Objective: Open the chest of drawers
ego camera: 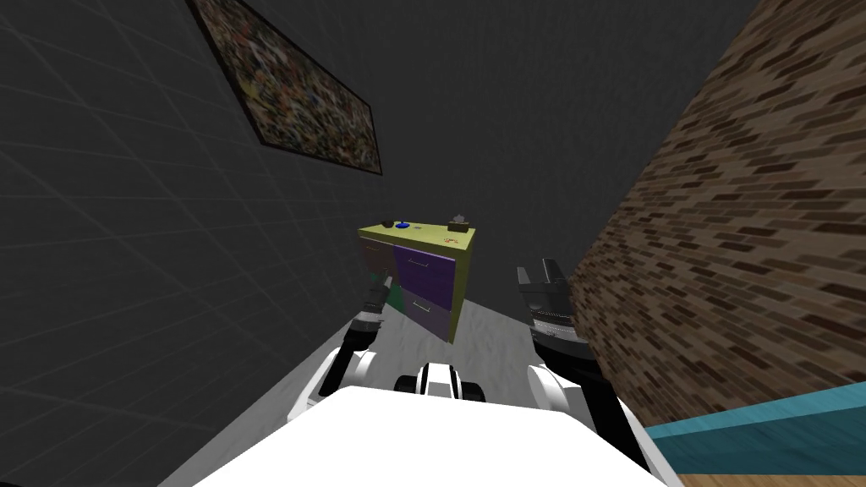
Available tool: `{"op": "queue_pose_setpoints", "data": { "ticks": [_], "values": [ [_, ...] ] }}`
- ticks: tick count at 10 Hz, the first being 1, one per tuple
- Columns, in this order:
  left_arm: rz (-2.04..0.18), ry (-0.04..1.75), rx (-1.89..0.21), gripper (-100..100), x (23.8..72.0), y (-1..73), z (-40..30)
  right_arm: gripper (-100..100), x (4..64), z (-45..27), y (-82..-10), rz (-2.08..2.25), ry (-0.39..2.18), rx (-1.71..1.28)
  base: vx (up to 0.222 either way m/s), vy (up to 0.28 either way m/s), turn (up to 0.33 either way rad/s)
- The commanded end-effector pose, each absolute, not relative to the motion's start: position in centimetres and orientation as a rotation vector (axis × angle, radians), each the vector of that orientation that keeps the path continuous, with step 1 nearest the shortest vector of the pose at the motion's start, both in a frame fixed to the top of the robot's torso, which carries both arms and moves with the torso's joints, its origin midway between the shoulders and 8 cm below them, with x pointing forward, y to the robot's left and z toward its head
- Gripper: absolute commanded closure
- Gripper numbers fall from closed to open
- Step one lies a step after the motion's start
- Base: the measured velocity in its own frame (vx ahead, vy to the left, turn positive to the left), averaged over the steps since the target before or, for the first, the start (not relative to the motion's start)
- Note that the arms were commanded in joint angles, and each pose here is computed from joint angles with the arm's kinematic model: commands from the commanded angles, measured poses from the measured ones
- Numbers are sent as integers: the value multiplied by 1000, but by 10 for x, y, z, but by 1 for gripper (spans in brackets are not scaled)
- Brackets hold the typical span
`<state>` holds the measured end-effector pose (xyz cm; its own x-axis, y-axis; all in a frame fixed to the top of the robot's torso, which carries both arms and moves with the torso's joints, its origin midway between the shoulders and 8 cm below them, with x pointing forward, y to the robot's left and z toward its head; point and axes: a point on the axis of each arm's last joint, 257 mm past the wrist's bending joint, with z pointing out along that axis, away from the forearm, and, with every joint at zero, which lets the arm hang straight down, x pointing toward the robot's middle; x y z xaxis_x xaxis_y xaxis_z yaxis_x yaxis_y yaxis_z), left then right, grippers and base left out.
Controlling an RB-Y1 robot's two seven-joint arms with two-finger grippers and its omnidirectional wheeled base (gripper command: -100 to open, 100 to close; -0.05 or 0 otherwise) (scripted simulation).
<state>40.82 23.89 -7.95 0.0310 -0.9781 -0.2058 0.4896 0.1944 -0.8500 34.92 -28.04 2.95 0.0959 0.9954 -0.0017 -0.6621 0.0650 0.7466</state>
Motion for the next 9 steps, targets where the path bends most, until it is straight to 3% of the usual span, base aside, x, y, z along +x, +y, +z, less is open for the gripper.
{"op": "queue_pose_setpoints", "data": {
  "ticks": [1, 9],
  "values": [
    [-1254, 1015, -688, -100, 422, 228, -104, 0, 349, 29, -280, 1379, 620, 680, 101, -21, -115],
    [-1133, 1320, -643, -100, 452, 209, -188, 0, 349, 29, -280, 1379, 620, 680, 93, -17, -120]
  ]
}}
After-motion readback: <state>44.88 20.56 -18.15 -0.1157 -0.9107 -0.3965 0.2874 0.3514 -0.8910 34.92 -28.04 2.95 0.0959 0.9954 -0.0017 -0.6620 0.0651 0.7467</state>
